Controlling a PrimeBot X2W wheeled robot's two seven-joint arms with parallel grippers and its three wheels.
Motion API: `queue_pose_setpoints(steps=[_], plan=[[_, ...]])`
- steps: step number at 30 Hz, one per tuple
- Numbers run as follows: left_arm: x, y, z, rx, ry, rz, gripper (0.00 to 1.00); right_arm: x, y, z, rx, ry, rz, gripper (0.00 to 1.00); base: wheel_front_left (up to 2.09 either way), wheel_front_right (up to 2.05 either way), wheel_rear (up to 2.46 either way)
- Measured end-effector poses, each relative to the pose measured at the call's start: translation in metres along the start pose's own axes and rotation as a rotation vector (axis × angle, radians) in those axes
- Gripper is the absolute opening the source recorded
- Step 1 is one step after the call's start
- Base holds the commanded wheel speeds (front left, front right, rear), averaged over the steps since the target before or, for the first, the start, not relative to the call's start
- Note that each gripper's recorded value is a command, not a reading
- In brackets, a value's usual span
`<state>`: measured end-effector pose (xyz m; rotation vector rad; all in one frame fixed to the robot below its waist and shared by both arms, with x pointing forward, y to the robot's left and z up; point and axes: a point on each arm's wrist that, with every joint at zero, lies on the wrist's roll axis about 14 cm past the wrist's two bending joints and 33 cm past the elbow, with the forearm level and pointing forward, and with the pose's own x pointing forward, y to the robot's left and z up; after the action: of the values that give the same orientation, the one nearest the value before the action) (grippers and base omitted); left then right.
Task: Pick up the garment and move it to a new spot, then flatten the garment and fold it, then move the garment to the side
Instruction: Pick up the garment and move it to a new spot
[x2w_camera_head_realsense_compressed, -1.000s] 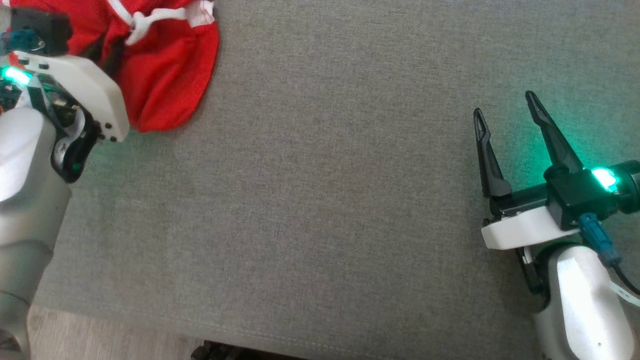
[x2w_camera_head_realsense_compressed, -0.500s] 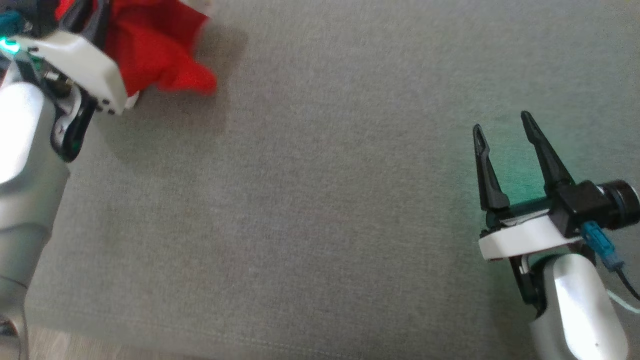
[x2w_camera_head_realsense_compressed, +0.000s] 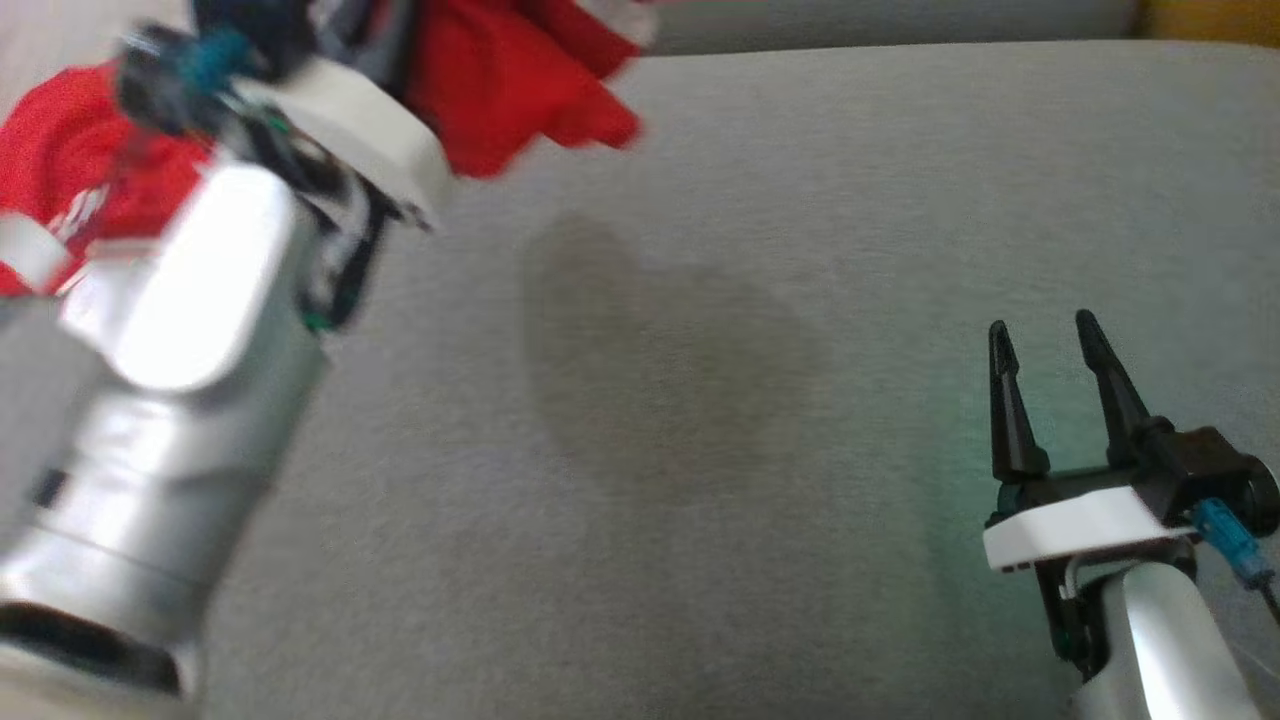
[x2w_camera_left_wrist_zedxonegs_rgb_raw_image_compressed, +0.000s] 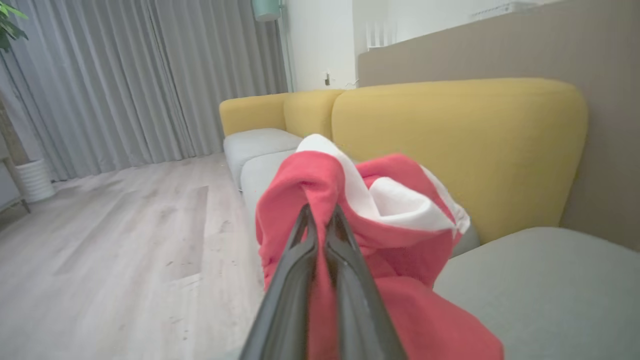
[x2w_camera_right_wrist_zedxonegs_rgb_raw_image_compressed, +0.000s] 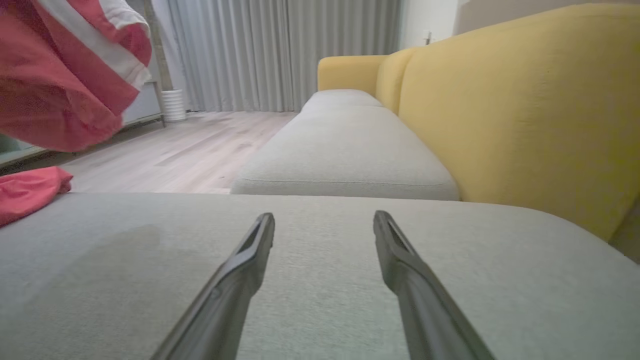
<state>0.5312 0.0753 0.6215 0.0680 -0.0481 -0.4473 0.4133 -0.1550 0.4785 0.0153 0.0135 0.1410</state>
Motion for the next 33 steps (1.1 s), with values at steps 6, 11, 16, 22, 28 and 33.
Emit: queue_pose_setpoints(steps=[6,11,16,22,28,33], plan=[[0.006,-0.072,-0.05,-0.103,0.022,-0.092,0.0,-0.021,-0.028,0.0,0.004,0.002,-0.088,1.0,0.0,0.0,0.0],[-0.01,-0.12,-0.127,-0.173,0.149,-0.137,0.0,-0.032,-0.044,-0.013,0.001,0.04,-0.141,1.0,0.0,0.0,0.0],[-0.025,-0.135,-0.173,-0.216,0.246,-0.125,0.0,-0.035,-0.052,-0.024,0.001,0.072,-0.164,1.0,0.0,0.0,0.0],[-0.044,-0.144,-0.196,-0.256,0.301,-0.102,0.0,-0.031,-0.048,-0.028,0.006,0.084,-0.151,1.0,0.0,0.0,0.0],[-0.056,-0.151,-0.195,-0.286,0.299,-0.092,0.0,-0.028,-0.042,-0.028,0.016,0.08,-0.135,1.0,0.0,0.0,0.0],[-0.056,-0.154,-0.178,-0.29,0.251,-0.095,1.0,-0.028,-0.039,-0.023,0.017,0.065,-0.126,1.0,0.0,0.0,0.0]])
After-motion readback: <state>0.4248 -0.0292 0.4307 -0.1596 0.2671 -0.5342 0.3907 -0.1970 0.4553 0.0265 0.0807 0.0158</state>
